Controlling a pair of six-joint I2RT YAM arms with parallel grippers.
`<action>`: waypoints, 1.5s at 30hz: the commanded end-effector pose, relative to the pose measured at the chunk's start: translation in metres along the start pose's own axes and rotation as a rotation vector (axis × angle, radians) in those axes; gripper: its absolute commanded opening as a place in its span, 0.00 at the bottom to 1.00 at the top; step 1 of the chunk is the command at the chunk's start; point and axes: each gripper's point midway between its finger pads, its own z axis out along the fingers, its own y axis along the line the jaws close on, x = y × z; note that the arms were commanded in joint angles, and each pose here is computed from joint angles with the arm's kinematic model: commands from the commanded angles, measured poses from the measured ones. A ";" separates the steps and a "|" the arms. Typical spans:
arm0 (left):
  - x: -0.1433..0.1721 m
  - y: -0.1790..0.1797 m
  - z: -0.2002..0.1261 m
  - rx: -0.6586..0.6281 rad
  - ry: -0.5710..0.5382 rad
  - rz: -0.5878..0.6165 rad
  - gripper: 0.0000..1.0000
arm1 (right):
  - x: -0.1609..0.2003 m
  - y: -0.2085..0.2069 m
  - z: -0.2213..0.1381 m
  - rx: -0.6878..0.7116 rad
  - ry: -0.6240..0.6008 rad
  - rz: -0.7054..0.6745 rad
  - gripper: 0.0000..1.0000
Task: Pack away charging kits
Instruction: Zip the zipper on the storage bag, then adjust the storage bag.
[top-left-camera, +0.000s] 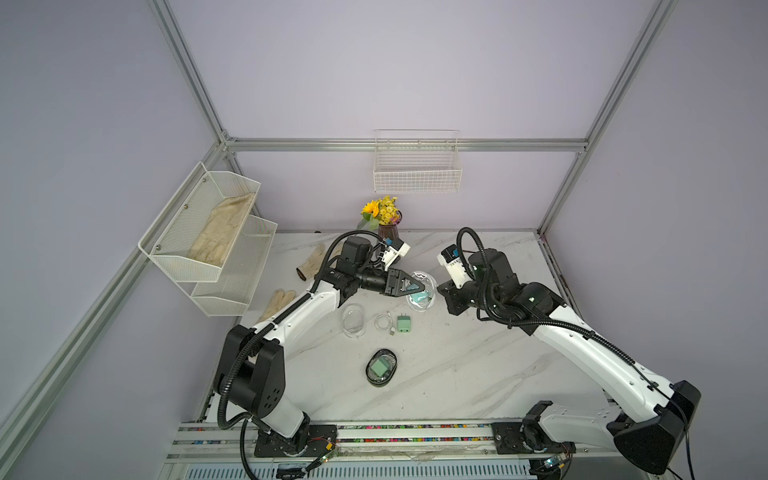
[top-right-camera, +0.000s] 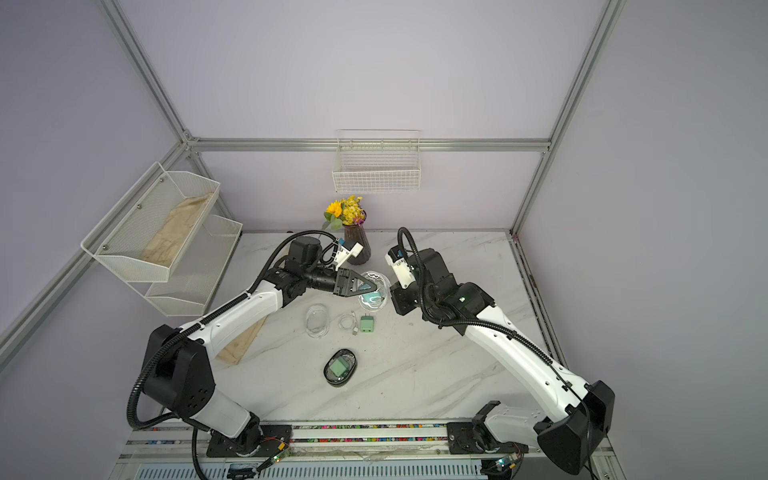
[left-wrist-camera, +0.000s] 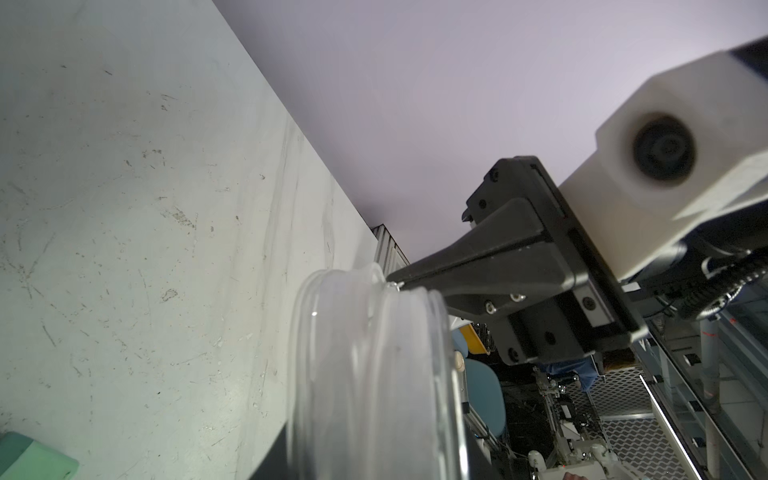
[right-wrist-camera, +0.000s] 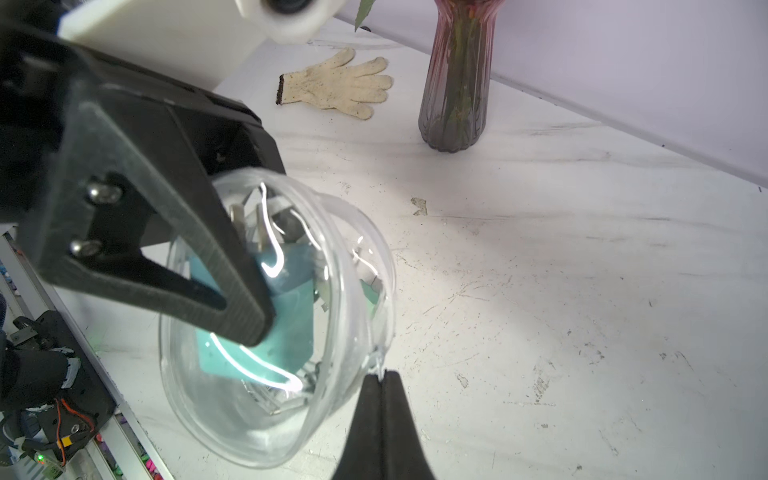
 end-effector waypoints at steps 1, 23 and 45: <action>0.051 -0.013 0.010 0.098 0.143 -0.062 0.00 | -0.059 -0.008 -0.015 0.035 -0.192 -0.036 0.00; 0.071 -0.037 0.027 0.061 0.262 0.087 0.00 | -0.038 -0.002 -0.060 -0.117 -0.191 0.131 0.85; 0.060 -0.080 0.036 0.057 0.273 0.178 0.00 | 0.058 0.060 -0.051 -0.730 -0.053 0.389 0.69</action>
